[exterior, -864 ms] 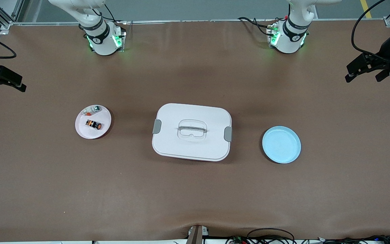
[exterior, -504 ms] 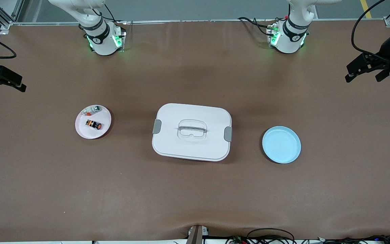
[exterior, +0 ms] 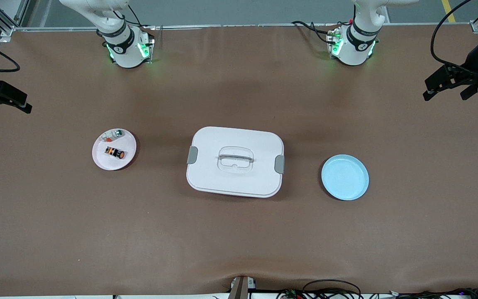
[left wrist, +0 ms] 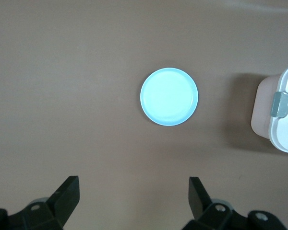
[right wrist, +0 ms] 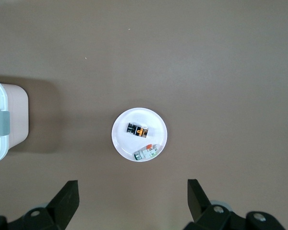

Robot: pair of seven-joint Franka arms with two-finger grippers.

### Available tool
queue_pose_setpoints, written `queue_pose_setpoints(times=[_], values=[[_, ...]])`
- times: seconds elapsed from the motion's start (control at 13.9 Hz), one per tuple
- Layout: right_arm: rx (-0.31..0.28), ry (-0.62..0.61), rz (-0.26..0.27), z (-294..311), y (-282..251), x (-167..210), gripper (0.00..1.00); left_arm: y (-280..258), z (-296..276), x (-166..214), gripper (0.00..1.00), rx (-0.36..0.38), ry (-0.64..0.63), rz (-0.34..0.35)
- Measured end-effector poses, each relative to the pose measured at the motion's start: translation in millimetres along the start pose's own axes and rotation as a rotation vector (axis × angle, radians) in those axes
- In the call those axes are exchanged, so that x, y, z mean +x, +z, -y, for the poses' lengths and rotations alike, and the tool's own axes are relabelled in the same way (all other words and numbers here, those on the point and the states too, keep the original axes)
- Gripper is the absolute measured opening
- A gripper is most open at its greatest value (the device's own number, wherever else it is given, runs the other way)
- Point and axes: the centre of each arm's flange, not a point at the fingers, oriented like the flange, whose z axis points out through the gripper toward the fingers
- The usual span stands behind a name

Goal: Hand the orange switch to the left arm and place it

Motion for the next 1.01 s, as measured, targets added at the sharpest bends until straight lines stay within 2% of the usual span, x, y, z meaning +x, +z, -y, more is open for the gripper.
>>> queue_pose_setpoints(times=[0.5,0.86,1.01], values=[[0.001,-0.001,0.05,-1.3,24.8,9.6,1.0,-0.8,-0.3,0.3,1.0,0.0,0.0,-0.002],[0.004,0.019,0.126,-14.0,79.7,37.8,1.0,-0.3,-1.2,0.7,1.0,0.0,0.002,-0.001],[0.004,0.027,0.139,-27.1,94.6,45.3,1.0,-0.3,-1.5,0.8,1.0,0.0,0.003,-0.001]])
